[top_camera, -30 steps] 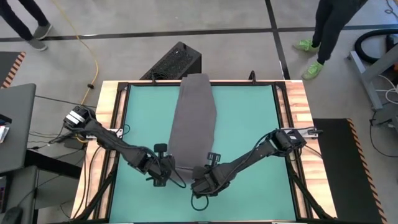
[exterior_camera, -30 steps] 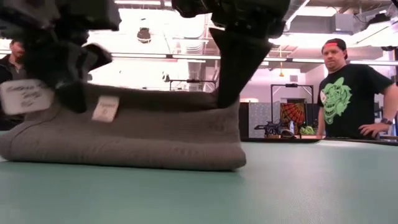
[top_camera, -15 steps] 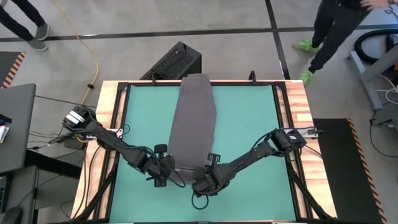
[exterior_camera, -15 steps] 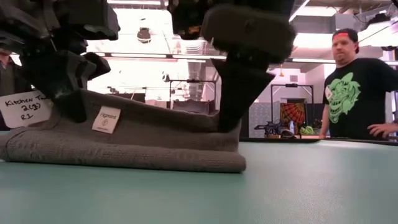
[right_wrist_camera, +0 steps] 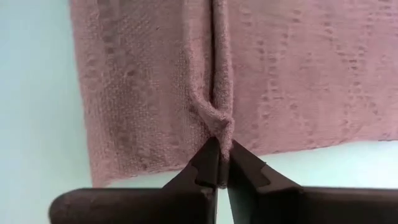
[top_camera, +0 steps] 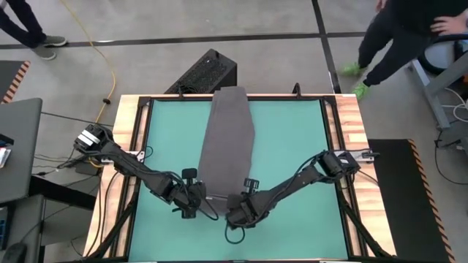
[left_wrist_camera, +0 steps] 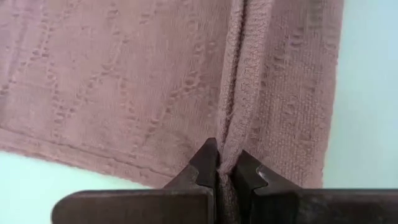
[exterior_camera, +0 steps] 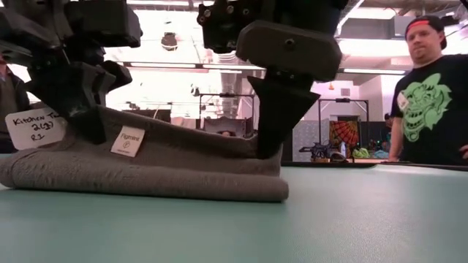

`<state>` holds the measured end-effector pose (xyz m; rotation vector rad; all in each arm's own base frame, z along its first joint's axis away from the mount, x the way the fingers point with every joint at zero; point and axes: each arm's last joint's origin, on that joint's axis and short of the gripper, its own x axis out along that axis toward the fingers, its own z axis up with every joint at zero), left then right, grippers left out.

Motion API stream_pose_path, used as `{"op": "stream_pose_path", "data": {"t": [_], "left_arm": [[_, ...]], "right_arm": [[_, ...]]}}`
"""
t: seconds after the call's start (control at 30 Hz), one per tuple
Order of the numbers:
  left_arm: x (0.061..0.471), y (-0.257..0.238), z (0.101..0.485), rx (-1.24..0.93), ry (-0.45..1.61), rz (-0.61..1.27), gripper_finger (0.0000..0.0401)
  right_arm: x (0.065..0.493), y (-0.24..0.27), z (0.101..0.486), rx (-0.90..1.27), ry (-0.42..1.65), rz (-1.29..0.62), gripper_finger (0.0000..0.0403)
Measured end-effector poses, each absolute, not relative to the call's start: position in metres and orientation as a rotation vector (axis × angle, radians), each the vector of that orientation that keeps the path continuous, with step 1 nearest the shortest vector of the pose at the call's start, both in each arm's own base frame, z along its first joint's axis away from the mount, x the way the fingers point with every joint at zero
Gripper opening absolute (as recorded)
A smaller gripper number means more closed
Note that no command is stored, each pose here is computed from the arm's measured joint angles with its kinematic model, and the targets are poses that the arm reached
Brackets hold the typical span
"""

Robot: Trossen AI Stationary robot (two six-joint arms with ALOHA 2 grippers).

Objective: Roll towel into tight, uniform cylinder
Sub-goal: Roll the gray towel

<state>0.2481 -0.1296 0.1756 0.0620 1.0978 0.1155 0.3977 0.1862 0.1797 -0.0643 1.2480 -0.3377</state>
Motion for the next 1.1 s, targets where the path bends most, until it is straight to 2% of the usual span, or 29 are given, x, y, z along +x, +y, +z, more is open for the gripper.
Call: {"op": "stream_pose_path", "data": {"t": [0.13,0.23,0.5,0.77,0.9,1.1], "left_arm": [[0.248,-0.130,0.176,0.072,1.099,0.109,0.0005],[0.247,-0.129,0.175,0.101,1.110,0.096,0.0025],[0.247,-0.130,0.175,0.163,1.121,0.026,0.0125],[0.247,-0.131,0.175,0.195,1.132,-0.012,0.0213],[0.246,-0.130,0.177,0.229,1.152,-0.023,0.0231],[0.249,-0.132,0.195,0.284,1.187,-0.035,0.0235]], "right_arm": [[0.397,0.187,0.180,-0.067,1.250,-0.335,0.0058],[0.396,0.187,0.180,-0.075,1.260,-0.326,0.0067],[0.396,0.187,0.180,-0.117,1.266,-0.293,0.0093],[0.395,0.186,0.190,-0.145,1.250,-0.269,0.0141],[0.391,0.186,0.202,-0.156,1.231,-0.255,0.0155],[0.384,0.183,0.228,-0.142,1.184,-0.233,0.0157]]}}
